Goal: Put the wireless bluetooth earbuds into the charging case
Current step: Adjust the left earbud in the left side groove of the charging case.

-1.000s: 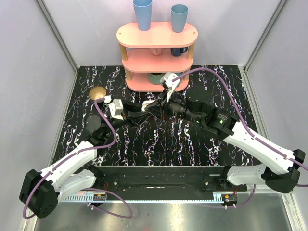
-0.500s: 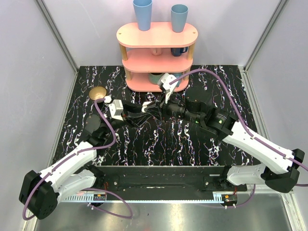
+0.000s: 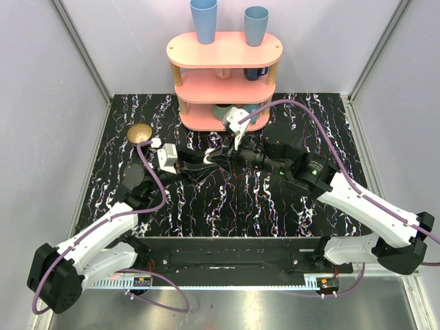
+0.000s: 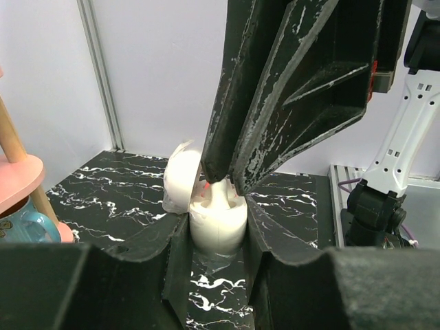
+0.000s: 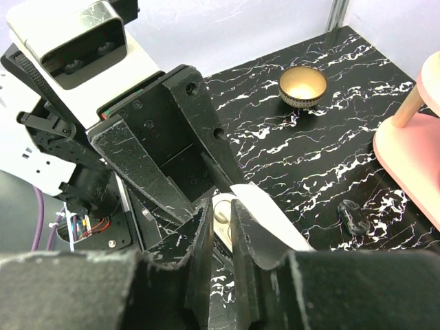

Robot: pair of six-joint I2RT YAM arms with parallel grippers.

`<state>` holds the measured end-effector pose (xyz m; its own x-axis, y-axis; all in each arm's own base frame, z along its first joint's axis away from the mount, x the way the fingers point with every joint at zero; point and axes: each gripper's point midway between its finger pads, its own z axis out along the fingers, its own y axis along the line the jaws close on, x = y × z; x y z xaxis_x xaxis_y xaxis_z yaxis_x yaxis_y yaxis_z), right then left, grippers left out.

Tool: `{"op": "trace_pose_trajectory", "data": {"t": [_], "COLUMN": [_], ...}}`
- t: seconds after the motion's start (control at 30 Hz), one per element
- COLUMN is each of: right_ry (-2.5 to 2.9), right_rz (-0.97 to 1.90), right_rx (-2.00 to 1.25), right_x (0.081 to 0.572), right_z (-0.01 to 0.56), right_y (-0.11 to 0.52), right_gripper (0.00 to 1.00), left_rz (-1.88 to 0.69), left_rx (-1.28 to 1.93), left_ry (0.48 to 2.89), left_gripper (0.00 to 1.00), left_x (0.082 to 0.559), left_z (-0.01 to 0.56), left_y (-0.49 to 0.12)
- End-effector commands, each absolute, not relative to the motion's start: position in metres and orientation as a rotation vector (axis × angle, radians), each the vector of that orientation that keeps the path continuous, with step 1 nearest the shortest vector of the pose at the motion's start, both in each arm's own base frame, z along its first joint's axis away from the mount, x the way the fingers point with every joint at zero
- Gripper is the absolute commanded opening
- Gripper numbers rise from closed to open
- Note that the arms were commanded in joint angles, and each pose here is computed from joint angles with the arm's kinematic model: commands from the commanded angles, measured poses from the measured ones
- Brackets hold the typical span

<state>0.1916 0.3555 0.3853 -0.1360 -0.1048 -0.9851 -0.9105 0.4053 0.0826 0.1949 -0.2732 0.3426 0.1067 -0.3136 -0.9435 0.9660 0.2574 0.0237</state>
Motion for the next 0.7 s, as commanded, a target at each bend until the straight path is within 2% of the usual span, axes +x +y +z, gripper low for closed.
{"op": "trace_pose_trajectory", "data": {"t": [0.0, 0.67], "right_ry": [1.6, 1.592], "right_rz": [0.929, 0.776], "right_rx": [-1.068, -1.078], "right_x": [0.177, 0.187], "right_z": [0.366, 0.366], "right_y": [0.359, 0.338], "right_gripper": [0.24, 0.29], "left_rz": [-1.098, -1.092], "left_rx": [0.814, 0.81], "left_ry": [0.869, 0.886], "left_gripper": [0.0, 0.0], "left_x": [0.182, 0.185], "left_z": [0.383, 0.38], "left_y": [-0.267, -0.267]}}
